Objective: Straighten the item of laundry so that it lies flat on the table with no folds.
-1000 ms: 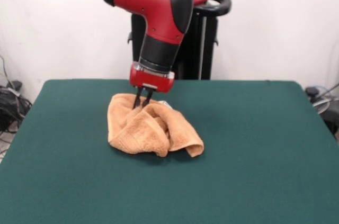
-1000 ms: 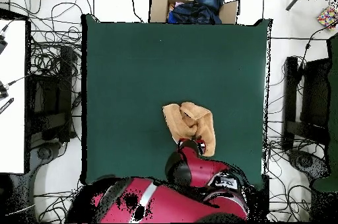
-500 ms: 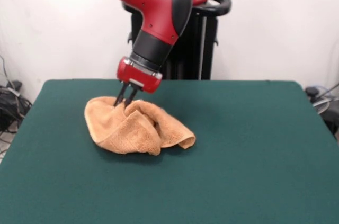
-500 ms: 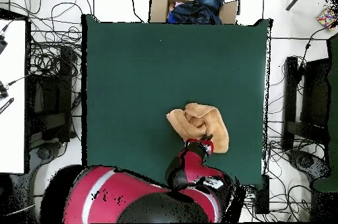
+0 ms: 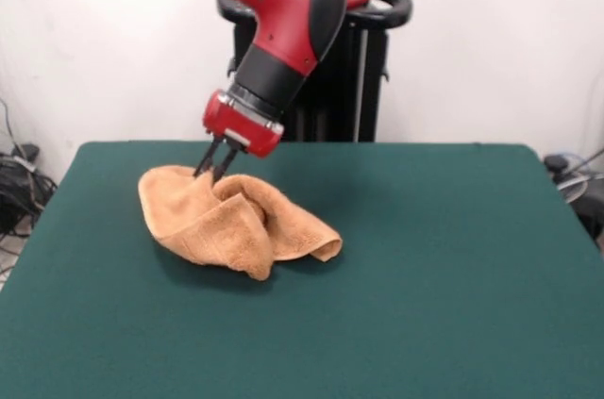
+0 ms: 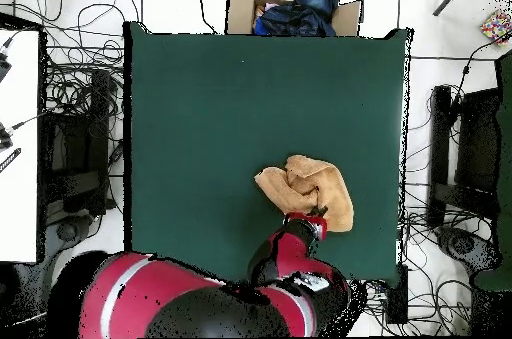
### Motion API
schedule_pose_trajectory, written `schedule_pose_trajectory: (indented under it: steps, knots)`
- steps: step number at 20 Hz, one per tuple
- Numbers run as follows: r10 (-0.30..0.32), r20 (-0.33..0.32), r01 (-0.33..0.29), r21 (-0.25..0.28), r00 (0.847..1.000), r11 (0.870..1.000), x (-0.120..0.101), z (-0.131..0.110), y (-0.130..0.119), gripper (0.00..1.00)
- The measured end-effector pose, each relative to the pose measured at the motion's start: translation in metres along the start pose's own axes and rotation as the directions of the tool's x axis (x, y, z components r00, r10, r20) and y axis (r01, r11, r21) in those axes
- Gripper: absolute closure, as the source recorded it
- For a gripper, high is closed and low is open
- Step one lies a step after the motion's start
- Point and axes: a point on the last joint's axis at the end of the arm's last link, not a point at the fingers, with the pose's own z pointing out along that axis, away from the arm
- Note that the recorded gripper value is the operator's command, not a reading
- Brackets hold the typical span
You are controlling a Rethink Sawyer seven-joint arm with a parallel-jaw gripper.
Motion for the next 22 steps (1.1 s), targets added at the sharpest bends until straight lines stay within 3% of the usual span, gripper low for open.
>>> schedule_pose_trajectory:
  steps: [6,8,9,11,12,16,20,22]
  knots:
    - [0.028,-0.130,-0.030,-0.013,0.991,0.999,-0.019,-0.032,-0.006,1.00]
    - [0.031,-0.204,-0.038,-0.031,0.979,0.999,-0.027,-0.052,-0.002,1.00]
    - [0.038,-0.269,-0.054,-0.053,0.962,0.997,-0.033,-0.069,0.002,1.00]
    - [0.046,-0.313,-0.073,-0.075,0.949,0.995,-0.036,-0.079,0.005,1.00]
    - [0.051,-0.360,-0.094,-0.104,0.932,0.990,-0.040,-0.091,0.010,1.00]
    - [0.035,-0.456,-0.135,-0.188,0.889,0.973,-0.057,-0.128,0.034,1.00]
    - [0.012,-0.479,-0.135,-0.223,0.878,0.965,-0.068,-0.152,0.053,1.00]
    - [-0.019,-0.487,-0.122,-0.256,0.873,0.959,-0.078,-0.178,0.075,1.00]
